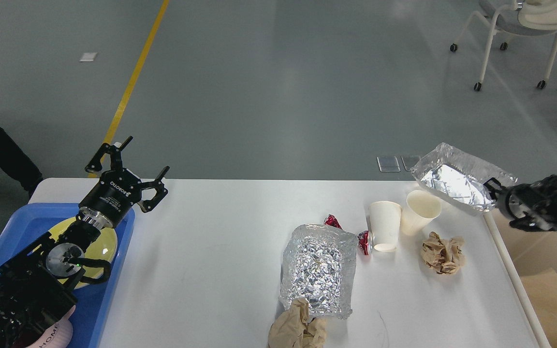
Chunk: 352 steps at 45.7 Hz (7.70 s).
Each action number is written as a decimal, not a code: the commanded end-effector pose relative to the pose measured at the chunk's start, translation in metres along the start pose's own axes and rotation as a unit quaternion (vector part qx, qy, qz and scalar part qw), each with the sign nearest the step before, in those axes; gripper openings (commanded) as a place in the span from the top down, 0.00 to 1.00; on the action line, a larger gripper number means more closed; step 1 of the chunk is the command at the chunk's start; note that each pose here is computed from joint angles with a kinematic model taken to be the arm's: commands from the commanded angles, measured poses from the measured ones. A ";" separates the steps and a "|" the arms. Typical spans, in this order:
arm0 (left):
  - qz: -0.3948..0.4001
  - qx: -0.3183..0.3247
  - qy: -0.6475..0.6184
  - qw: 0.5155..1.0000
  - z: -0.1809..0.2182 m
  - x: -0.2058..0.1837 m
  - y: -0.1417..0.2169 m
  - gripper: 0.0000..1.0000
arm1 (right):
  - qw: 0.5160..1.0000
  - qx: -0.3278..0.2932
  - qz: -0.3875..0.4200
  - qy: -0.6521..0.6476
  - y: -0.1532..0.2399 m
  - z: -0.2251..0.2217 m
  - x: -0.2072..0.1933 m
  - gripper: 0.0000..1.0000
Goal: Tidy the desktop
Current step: 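Carry the foil pouch into the white bin with the right gripper, then open the right gripper and raise it out of the bin, then reach the right gripper down to the crumpled brown paper, then grasp and lift the crumpled brown paper with the right gripper, then drop the crumpled paper into the white bin with the right gripper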
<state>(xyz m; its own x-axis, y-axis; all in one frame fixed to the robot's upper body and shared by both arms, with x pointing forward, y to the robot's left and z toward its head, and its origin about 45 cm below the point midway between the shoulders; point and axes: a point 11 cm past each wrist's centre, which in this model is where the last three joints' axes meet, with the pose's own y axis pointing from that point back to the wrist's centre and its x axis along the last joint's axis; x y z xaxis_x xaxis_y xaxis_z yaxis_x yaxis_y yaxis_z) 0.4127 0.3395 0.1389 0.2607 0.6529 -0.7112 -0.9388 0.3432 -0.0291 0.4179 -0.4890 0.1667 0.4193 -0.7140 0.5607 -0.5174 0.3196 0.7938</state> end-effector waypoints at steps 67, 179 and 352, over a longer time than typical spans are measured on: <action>0.000 0.000 0.000 1.000 0.000 0.000 0.000 0.00 | 0.980 -0.144 0.045 0.133 -0.001 0.249 0.003 1.00; 0.000 0.000 0.000 1.000 0.000 0.000 0.000 0.00 | 0.893 -0.005 -0.254 0.371 0.036 -0.031 -0.091 0.00; 0.000 -0.001 0.000 1.000 0.000 0.000 0.000 0.00 | 0.958 -0.054 -0.002 0.282 -0.017 0.194 -0.016 0.00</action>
<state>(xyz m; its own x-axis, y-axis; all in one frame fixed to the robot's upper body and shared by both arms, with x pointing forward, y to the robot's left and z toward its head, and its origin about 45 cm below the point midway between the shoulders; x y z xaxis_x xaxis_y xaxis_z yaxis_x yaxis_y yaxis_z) 0.4128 0.3397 0.1392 0.2606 0.6525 -0.7116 -0.9391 0.3423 -0.0300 0.2537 -0.6048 0.0802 0.7930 -0.2613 0.5503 -0.4230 0.4140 0.8060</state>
